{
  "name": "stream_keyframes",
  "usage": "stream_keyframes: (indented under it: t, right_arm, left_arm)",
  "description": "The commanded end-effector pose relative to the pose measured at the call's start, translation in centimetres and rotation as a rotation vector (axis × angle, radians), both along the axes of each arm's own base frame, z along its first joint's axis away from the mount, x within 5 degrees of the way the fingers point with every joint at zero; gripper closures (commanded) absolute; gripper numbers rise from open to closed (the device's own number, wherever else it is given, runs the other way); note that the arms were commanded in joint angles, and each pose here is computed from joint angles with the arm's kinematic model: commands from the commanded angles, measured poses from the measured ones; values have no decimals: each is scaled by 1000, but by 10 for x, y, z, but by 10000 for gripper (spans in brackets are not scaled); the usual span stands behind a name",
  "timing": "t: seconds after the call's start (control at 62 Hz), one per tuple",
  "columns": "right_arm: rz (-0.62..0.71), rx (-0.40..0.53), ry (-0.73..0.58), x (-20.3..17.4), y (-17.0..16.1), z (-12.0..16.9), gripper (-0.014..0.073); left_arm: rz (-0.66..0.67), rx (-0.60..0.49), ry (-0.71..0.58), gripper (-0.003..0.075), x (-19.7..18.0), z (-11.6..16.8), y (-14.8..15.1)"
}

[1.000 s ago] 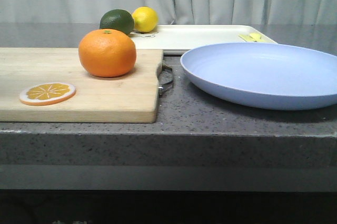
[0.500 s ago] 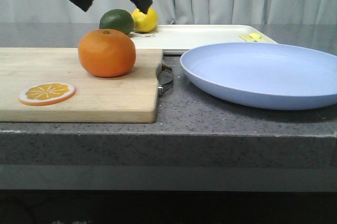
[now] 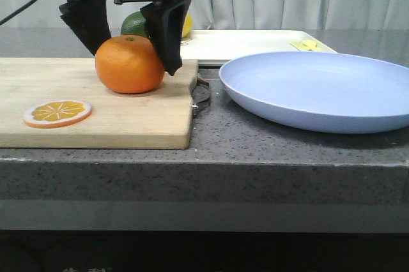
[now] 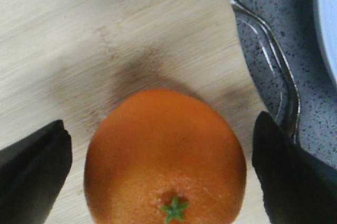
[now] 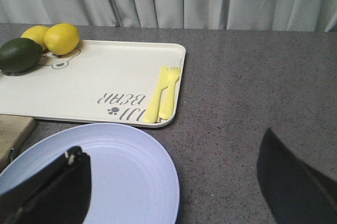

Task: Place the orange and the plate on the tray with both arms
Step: 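Lower the left gripper around the orange on the cutting board and close, then lift the orange with the left gripper and carry it over the blue plate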

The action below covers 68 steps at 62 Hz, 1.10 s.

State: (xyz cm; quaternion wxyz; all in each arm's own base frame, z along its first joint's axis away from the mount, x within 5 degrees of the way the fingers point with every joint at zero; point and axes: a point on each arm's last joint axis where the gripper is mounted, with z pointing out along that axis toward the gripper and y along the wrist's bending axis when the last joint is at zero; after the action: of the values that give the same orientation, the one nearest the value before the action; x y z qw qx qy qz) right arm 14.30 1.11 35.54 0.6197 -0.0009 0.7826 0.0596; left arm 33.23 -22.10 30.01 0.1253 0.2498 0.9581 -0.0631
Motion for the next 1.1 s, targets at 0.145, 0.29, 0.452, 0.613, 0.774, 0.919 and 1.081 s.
stream_keyframes:
  t: [0.145, 0.29, 0.452, 0.613, 0.774, 0.919, 1.081]
  right_arm:
    - [-15, 6, -120, 1, -1, 19, -50]
    - [-15, 6, -120, 1, -1, 19, -50]
    - [-15, 6, -120, 1, -1, 19, -50]
    - [-15, 6, -120, 1, -1, 19, -50]
    - [-15, 6, -120, 1, -1, 19, -50]
    - [-15, 6, -120, 1, -1, 19, -50]
    - [-15, 6, -120, 1, -1, 19, -50]
  left_arm:
    - [-8, -30, -28, 94, -5, 20, 0]
    - [-11, -22, -17, 297, -7, 20, 0]
    - [-29, -19, -33, 498, -6, 23, 0]
    - [-40, -82, -121, 571, -4, 47, -7]
    - [-100, -232, -238, 570, -13, 72, -38]
    - [-175, -368, -346, 570, -26, 74, -82]
    - [-243, -437, -395, 570, -36, 55, -126]
